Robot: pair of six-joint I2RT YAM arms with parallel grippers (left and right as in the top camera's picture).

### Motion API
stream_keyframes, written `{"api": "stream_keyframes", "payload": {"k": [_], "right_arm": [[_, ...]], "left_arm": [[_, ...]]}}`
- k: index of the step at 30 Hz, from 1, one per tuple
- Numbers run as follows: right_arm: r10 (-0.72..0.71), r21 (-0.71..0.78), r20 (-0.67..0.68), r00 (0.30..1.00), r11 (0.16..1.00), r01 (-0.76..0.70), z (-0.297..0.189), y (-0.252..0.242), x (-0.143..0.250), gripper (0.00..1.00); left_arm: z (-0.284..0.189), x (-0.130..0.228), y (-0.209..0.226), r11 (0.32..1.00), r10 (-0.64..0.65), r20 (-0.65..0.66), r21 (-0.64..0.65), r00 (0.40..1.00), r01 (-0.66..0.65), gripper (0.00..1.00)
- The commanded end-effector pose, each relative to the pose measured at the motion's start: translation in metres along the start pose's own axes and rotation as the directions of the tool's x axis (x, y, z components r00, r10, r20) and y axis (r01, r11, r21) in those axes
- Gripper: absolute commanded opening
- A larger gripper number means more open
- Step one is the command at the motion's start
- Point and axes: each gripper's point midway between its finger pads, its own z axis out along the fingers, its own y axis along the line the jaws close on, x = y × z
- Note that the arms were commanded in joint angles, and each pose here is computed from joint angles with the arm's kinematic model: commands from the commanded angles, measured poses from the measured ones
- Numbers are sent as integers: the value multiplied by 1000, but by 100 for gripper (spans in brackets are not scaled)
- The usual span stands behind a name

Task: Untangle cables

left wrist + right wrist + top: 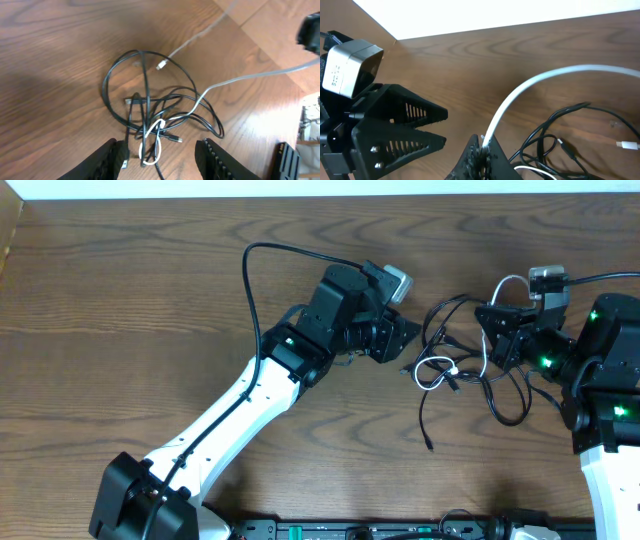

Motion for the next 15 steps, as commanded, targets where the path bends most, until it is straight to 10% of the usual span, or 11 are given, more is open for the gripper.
{"api": "stream_keyframes", "payload": {"k": [1, 15], "right_arm": [[-21, -20, 8, 1000, 1000, 21, -3, 5, -4, 1], [13, -18, -28, 1000, 1000, -13, -3, 4, 6, 1]], "left_arm": [[7, 7, -1, 999, 22, -19, 37, 1000, -21, 50], [83, 48, 22, 995, 14, -83, 97, 996, -6, 55]]}}
